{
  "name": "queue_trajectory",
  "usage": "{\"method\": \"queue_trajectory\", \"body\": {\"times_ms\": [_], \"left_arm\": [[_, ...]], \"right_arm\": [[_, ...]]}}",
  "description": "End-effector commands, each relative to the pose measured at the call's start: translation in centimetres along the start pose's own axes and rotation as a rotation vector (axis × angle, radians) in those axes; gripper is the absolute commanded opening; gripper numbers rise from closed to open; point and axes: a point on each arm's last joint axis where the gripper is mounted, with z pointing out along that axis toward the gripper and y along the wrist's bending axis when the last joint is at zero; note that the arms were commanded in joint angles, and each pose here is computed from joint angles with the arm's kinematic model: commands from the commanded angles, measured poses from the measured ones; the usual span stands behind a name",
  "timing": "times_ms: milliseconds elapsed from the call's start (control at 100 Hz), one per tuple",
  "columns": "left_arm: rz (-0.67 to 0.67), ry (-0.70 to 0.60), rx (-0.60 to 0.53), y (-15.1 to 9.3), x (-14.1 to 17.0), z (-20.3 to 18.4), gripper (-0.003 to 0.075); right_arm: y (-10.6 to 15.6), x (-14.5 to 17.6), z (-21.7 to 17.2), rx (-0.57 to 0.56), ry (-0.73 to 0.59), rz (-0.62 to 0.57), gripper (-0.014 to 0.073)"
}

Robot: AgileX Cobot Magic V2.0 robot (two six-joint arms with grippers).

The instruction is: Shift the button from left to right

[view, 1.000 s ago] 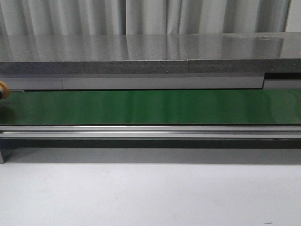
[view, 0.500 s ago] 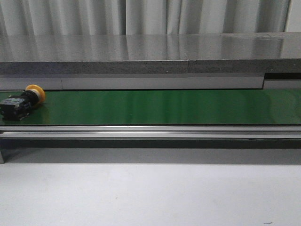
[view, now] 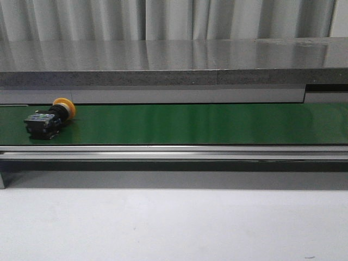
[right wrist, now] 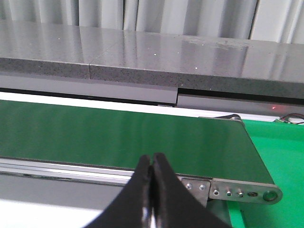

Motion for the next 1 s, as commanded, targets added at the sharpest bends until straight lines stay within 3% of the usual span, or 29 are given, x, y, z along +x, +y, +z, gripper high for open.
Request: {"method": "queue_trajectory", "body": {"times_ms": [0,230,470,650,790,990], "left_arm": [[0.011,-0.169,-0.033,-0.2,0.5,-2.1,0.0498],[0.054,-0.284,-0.067,-0.9,5.4,-4.6,0.0498],[0.039,-0.280,-0.100,-0.7,9.3,-2.8,0.0498],[0.016,-0.302,-0.118,-0.6,10.2,-2.1,0.0480],[0.016,-0.313,-0.123,-0.5,10.1,-2.2,0.0349],[0.016,-0.313,-0.123,-0.5,10.1,-2.2,0.0052]], "right_arm": [[0.0,-0.8,-0.2,-0.001,-0.100,-0.005,-0.0068],[0.0,-0.8,-0.2,-0.001,-0.100,-0.005,-0.0068],[0.0,-0.8,-0.2,-0.001,-0.100,-0.005,-0.0068],[0.0,-0.8,-0.2,-0.001,-0.100,-0.005,-0.0068],[0.0,-0.8,-0.2,-0.001,-0.100,-0.005,-0.0068],[0.0,-0.8,-0.2,-0.001,-0.100,-0.005,-0.0068]]}}
